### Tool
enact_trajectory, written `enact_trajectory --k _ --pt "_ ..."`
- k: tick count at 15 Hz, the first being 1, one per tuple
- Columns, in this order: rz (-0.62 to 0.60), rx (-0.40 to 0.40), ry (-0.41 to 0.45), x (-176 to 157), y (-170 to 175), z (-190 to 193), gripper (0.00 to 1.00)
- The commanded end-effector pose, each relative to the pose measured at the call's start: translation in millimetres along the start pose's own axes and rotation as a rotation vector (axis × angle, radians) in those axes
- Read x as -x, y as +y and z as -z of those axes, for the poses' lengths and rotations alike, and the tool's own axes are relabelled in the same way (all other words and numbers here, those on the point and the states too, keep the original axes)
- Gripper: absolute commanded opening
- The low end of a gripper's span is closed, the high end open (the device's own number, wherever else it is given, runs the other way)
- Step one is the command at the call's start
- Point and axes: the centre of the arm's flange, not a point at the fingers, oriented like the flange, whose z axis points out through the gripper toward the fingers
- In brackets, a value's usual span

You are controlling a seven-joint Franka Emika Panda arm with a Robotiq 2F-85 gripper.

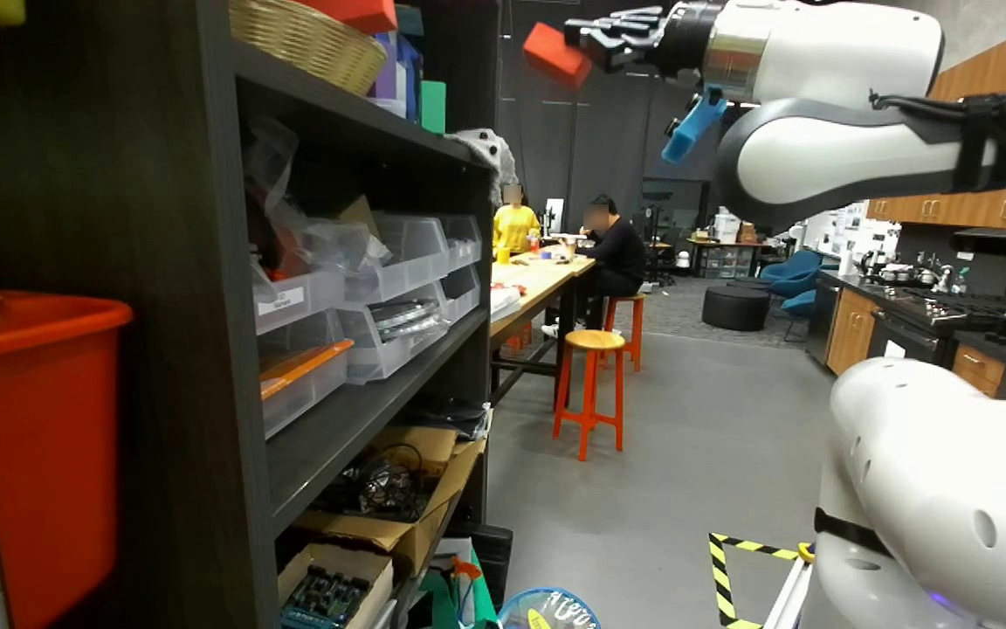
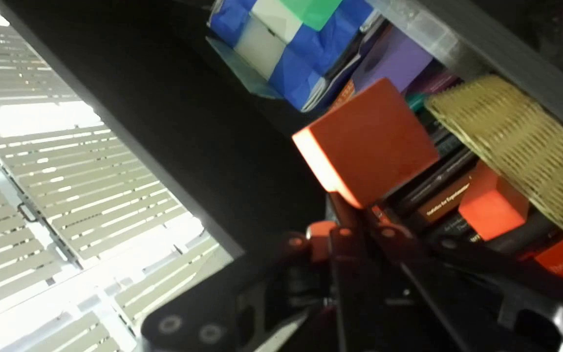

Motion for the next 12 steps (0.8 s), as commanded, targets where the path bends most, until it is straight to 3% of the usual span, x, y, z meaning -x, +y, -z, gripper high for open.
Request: enact_trajectory --k 1,5,12 --pt "0.072 0.078 0.108 9.8 -67.0 -12.8 0.0" --pt "0.153 0.073 0.133 -23.1 -61.2 2.0 0.0" --pt "0.292 0.057 0.136 -62.3 -91.9 2.1 0.0"
